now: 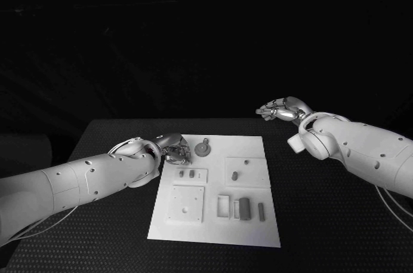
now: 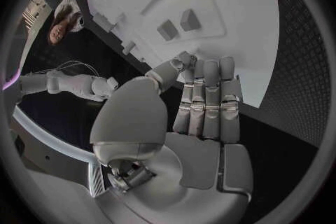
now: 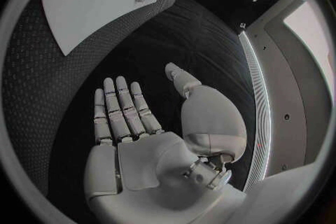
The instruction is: Assemble the parts on the task board
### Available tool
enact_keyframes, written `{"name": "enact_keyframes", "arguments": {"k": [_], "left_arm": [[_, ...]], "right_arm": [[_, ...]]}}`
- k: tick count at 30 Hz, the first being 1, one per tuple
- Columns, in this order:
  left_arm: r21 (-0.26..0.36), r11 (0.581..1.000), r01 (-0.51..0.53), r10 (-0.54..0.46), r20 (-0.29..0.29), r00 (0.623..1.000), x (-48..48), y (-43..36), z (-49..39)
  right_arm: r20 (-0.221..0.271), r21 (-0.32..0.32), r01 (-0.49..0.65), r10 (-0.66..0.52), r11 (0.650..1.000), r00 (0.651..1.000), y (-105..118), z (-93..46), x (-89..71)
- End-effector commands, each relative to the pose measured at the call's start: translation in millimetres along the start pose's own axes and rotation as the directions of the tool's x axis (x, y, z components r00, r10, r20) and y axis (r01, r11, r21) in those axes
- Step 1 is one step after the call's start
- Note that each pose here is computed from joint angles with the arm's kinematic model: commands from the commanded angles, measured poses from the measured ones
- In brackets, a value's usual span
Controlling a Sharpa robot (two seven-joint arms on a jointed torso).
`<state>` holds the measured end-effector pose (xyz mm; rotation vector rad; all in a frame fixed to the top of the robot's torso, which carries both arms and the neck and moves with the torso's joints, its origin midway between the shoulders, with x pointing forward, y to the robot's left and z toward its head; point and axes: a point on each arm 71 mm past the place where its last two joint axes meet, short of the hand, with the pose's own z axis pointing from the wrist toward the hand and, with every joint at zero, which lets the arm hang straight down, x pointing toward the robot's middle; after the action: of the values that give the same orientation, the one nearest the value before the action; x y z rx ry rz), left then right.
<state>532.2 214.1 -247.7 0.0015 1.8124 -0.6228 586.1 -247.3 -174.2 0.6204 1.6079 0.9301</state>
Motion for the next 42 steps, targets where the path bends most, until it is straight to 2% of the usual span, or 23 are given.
{"name": "enact_keyframes", "arguments": {"k": [1, 24, 42], "left_arm": [[0.015, 1.000, -0.019, 0.019, -0.023, 1.000, 4.9, -3.1, 0.8], [0.015, 0.999, -0.029, 0.030, -0.031, 0.999, 12.7, -5.1, 6.0], [0.026, 0.999, -0.043, 0.046, -0.099, 0.994, 22.0, -13.7, 11.2]], "right_arm": [[-0.011, -0.012, -0.001, 0.001, 1.000, 1.000, 1.3, 0.0, 1.3], [-0.011, -0.013, -0.001, 0.001, 1.000, 1.000, 1.5, 0.0, 1.5], [-0.014, -0.015, -0.002, 0.002, 1.000, 1.000, 2.7, 0.9, 3.4]]}}
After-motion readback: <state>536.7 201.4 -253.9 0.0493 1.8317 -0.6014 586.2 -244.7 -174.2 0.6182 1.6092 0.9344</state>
